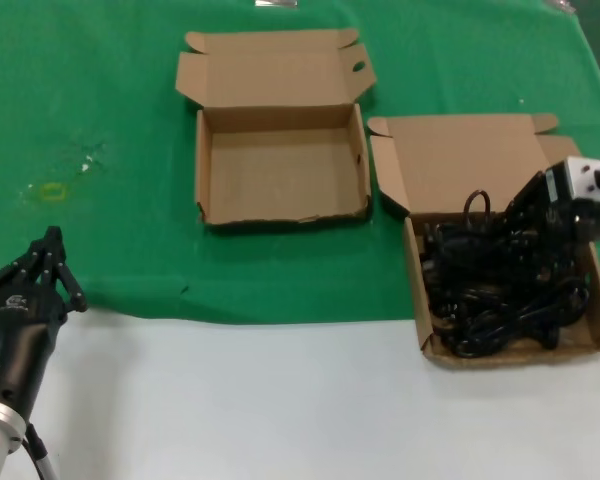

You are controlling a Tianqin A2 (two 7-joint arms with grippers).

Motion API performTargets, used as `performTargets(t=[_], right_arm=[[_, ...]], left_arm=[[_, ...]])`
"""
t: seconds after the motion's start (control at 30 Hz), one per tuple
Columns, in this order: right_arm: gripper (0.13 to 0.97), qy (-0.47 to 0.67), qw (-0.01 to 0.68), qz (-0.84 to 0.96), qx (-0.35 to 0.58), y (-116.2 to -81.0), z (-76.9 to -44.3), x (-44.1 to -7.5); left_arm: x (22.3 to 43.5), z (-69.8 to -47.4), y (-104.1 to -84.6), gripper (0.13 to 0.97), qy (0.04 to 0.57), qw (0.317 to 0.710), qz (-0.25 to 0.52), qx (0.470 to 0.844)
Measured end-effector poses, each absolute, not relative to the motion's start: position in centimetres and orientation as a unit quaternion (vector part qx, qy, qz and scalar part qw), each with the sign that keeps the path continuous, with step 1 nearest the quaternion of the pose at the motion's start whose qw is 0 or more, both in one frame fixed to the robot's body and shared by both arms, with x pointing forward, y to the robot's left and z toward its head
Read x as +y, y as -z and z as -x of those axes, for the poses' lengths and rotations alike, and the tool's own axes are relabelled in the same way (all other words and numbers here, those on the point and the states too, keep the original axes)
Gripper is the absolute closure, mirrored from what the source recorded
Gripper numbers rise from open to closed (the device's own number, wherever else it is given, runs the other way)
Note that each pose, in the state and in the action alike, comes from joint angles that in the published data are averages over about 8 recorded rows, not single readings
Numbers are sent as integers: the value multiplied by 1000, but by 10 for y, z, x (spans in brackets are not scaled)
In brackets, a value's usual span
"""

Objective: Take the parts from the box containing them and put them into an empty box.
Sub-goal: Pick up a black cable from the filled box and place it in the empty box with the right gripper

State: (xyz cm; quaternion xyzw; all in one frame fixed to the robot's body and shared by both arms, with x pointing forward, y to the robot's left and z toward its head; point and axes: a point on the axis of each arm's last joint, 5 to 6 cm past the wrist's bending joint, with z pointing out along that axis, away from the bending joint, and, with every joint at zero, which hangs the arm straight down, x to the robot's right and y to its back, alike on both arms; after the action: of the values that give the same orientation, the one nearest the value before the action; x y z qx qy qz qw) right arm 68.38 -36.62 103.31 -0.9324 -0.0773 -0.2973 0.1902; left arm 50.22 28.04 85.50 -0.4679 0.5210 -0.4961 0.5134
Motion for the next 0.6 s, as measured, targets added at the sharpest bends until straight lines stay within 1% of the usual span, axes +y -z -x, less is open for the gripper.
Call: performTargets(t=[0.3, 0.6], right_arm=[[877, 294, 202, 932, -69, -1065, -691, -360], [878, 306, 212, 925, -74, -1084, -712, -340]], left_arm=[[280, -502, -855, 953, 496, 513, 468, 521], [280, -502, -855, 953, 496, 513, 468, 521]])
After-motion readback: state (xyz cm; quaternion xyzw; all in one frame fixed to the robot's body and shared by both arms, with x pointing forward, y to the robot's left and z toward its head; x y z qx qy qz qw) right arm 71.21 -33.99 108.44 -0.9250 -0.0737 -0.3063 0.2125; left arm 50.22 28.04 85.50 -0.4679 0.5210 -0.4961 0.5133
